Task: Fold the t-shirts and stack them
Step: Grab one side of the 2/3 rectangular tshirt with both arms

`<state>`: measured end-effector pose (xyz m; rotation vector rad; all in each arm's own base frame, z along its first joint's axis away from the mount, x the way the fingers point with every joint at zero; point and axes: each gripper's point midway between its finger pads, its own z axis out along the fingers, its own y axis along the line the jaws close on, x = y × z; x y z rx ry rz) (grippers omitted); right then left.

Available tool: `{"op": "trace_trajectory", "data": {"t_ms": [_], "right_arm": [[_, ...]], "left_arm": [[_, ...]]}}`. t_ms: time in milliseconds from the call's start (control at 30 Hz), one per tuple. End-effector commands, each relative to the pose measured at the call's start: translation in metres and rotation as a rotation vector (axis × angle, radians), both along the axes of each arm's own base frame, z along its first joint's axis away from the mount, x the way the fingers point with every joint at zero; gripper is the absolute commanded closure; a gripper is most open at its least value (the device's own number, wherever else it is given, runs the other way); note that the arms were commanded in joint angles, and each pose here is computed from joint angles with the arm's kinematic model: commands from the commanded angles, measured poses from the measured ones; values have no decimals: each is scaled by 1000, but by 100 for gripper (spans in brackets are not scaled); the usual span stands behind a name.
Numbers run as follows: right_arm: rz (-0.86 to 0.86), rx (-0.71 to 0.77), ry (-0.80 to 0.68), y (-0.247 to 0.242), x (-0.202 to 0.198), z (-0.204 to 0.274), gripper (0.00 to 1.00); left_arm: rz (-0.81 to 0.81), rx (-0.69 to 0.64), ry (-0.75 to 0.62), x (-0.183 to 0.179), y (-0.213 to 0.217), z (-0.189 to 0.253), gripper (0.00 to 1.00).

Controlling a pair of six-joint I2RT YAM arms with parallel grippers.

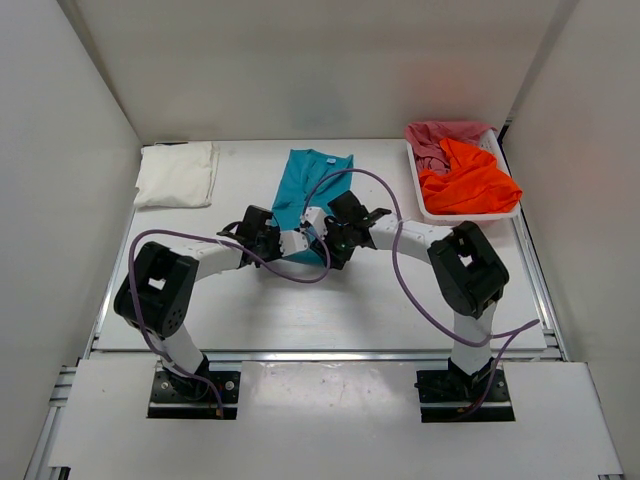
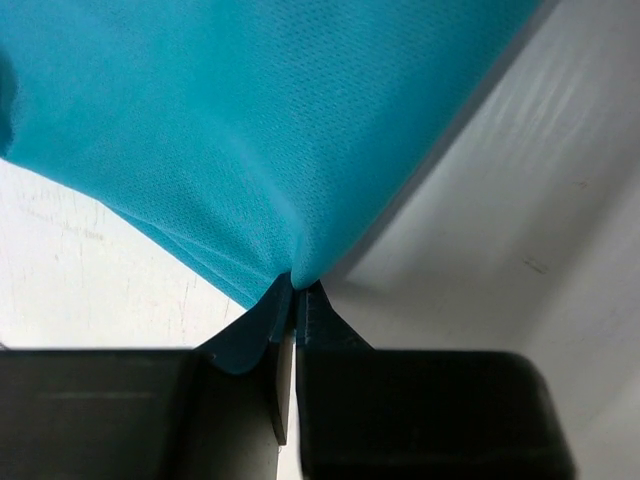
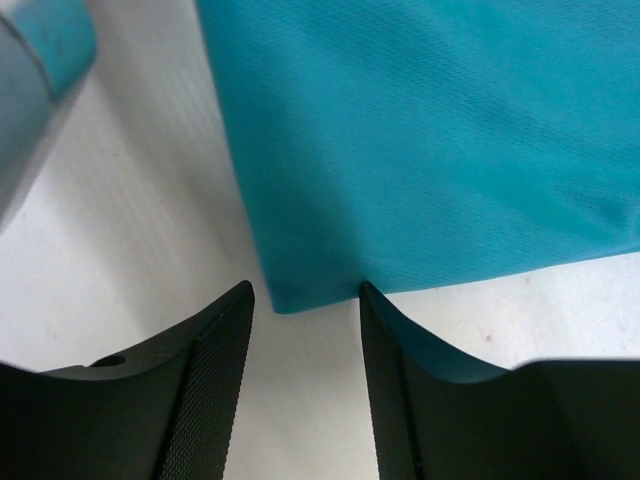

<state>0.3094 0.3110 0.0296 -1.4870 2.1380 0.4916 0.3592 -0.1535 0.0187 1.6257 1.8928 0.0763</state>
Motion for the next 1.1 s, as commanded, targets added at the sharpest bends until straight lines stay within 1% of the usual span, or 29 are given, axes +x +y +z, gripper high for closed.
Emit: {"op": "trace_trajectory", "data": {"t_ms": [0, 33, 67, 200, 300, 333, 400, 433, 467, 533, 633, 667, 700, 767, 800, 833, 933, 1033, 1067], "right_arm": [[-95, -90, -43, -12, 14, -24, 49], [-118, -110, -50, -15, 15, -28, 52], [-122, -117, -59, -16, 20, -30, 51], [-99, -122, -36, -12, 13, -33, 52], [-95, -116, 5, -12, 2, -36, 46], [-103, -107, 3, -11, 3, -34, 44], [-131, -97, 1, -12, 5, -29, 43], [-153, -72, -23, -13, 12, -16, 43], [-182, -53, -13, -12, 11, -12, 42], [-257, 33, -13, -18, 20, 14, 39], [-298, 158, -23, -15, 19, 39, 36], [-287, 186, -45, -12, 14, 47, 35], [-294, 218, -78, -8, 18, 55, 34], [-263, 263, -99, 0, 8, 62, 34], [-254, 268, -85, 2, 2, 60, 33], [-231, 293, -98, 7, 3, 63, 33], [-176, 269, -113, 8, -3, 51, 33], [-73, 250, -150, 8, -11, 42, 33], [-26, 234, -167, 8, -16, 36, 34]], "left_arm": [[-20, -89, 27, -3, -16, 9, 100], [-7, -87, 17, -2, -14, 12, 100], [-9, -94, 17, -4, -15, 10, 100], [2, -105, 21, -9, -16, 14, 100], [16, -111, 7, -7, -18, 15, 100], [18, -108, 10, -7, -18, 14, 100], [26, -105, 10, -7, -16, 14, 100], [26, -105, 9, -7, -16, 15, 100], [29, -106, 9, -7, -15, 16, 100], [57, -117, 55, -13, -12, 13, 100], [133, -171, 109, -14, -11, 20, 100], [150, -175, 121, -16, -6, 20, 100], [148, -193, 140, -22, -8, 20, 100], [183, -210, 151, -23, -1, 23, 100], [205, -226, 158, -23, -1, 26, 100], [226, -238, 177, -24, -2, 26, 100], [293, -306, 252, -25, -7, 30, 100], [350, -374, 334, -30, -15, 31, 100], [364, -377, 357, -32, -14, 28, 100]]}}
